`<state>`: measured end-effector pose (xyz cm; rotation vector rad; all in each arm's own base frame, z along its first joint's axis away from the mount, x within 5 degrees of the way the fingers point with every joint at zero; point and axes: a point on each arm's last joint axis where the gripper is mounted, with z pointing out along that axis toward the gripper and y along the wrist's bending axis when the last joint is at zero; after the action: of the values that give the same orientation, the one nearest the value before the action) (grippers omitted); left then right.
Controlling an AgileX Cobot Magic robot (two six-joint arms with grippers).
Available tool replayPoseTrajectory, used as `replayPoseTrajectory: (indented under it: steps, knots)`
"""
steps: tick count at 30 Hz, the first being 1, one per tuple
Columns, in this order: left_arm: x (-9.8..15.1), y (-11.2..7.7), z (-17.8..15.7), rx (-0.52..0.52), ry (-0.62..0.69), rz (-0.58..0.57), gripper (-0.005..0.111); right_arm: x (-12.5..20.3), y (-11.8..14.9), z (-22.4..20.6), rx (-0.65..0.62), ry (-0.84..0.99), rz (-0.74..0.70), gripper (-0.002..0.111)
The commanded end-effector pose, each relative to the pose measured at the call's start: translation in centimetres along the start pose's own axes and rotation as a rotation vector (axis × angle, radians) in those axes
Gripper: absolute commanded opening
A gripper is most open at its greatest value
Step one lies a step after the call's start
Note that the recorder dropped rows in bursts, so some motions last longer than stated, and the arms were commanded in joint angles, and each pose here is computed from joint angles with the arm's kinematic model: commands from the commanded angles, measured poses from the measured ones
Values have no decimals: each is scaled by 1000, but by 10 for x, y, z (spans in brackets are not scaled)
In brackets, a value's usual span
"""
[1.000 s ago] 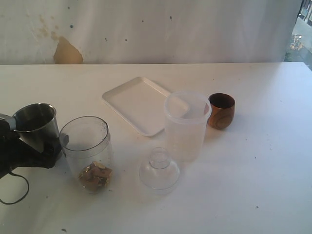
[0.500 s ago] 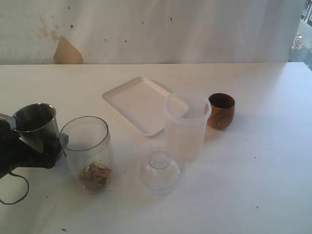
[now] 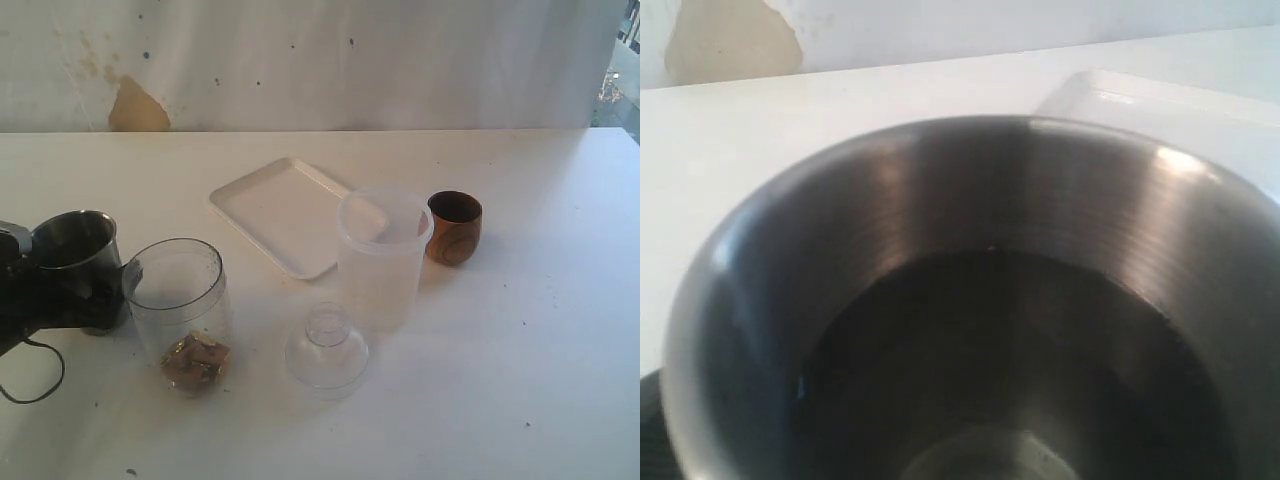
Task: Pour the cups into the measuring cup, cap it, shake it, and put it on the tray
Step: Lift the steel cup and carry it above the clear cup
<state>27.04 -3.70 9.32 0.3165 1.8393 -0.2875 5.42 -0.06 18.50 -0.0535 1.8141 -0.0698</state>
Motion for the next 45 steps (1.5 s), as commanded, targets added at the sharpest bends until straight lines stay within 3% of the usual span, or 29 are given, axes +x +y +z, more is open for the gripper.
replayPoseTrajectory:
  steps: [1, 4, 7, 12, 13, 22, 39, 45]
  knots:
    - [-2, 0, 0, 2, -14, 20, 105, 1, 0, 0, -3, -8, -8, 0]
    - [-2, 0, 0, 2, -14, 22, 101, 1, 0, 0, -3, -8, -8, 0]
    - [-2, 0, 0, 2, -14, 24, 79, 1, 0, 0, -3, -8, -8, 0]
    - [-1, -9, 0, 103, -8, 59, 7, 1, 0, 0, -3, -8, -8, 0]
    - [-1, -11, 0, 131, -7, 74, 1, 1, 0, 0, -3, -8, -8, 0]
    - [-8, -11, -1, 129, -33, 66, 0, 1, 0, 0, -3, -8, -8, 0]
    - [-74, -14, -22, 114, -266, 97, 0, 1, 0, 0, -3, -8, -8, 0]
    - [-102, -16, -12, 203, -309, 60, 0, 1, 0, 0, -3, -8, 7, 0]
